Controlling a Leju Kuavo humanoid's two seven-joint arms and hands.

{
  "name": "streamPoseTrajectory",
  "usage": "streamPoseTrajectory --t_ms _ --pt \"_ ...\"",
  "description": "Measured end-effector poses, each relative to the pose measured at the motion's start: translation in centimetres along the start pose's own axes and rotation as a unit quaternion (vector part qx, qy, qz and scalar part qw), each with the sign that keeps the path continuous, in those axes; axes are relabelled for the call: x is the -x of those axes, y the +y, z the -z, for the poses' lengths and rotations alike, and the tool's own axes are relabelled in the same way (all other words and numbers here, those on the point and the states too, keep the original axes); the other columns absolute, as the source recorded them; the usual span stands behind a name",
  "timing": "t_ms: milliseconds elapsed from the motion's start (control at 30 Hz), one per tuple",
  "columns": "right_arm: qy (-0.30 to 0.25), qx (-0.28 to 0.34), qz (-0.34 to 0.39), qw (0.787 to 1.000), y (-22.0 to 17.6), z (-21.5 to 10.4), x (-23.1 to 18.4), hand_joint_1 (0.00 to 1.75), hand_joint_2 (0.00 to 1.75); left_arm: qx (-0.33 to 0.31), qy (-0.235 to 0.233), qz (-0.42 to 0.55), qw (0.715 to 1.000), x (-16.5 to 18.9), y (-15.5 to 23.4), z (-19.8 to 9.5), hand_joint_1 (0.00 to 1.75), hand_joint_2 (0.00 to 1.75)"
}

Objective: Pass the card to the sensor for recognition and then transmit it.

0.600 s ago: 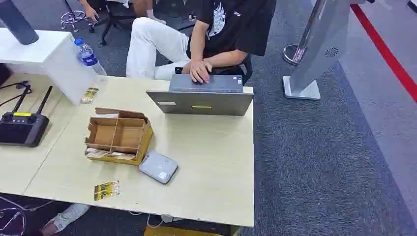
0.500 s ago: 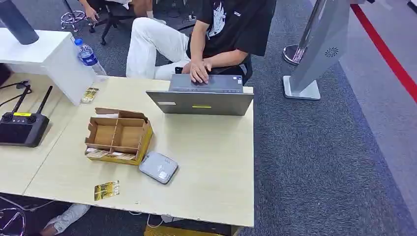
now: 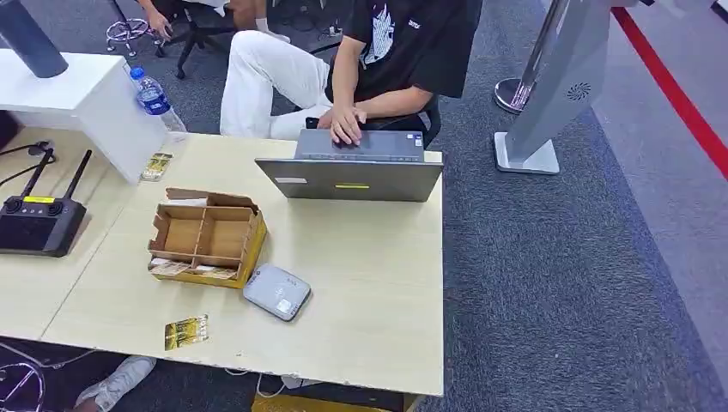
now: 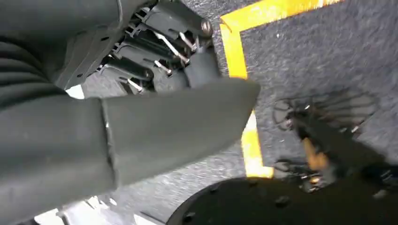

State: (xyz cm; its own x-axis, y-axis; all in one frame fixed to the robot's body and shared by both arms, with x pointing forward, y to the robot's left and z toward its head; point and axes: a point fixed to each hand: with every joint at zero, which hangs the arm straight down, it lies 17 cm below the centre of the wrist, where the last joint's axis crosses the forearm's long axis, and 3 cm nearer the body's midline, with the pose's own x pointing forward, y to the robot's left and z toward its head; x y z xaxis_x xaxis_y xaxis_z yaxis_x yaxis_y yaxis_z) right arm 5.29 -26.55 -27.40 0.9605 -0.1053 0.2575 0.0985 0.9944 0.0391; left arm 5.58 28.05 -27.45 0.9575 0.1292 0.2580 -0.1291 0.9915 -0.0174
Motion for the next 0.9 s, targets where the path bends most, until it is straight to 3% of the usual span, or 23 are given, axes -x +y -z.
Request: streamPoseTrajectory --t_ms 333,567,900 --pt "-0.028 0.002 0.128 0.991 -1.2 0.3 -2.9 0.00 1.75 -0.024 -0.064 -0.156 0.985 -5.3 5.4 0.0 0.00 1.75" --pt "-0.045 0.008 0.202 0.978 -2.1 0.4 -4.5 0.00 1.75 -0.051 -0.146 -0.281 0.947 -10.2 11.1 -0.9 0.00 1.75" --pt "-0.055 0.015 0.294 0.954 -3.0 0.5 -5.7 0.00 1.75 -0.071 -0.342 -0.352 0.869 -22.0 18.1 -5.9 0.00 1.75"
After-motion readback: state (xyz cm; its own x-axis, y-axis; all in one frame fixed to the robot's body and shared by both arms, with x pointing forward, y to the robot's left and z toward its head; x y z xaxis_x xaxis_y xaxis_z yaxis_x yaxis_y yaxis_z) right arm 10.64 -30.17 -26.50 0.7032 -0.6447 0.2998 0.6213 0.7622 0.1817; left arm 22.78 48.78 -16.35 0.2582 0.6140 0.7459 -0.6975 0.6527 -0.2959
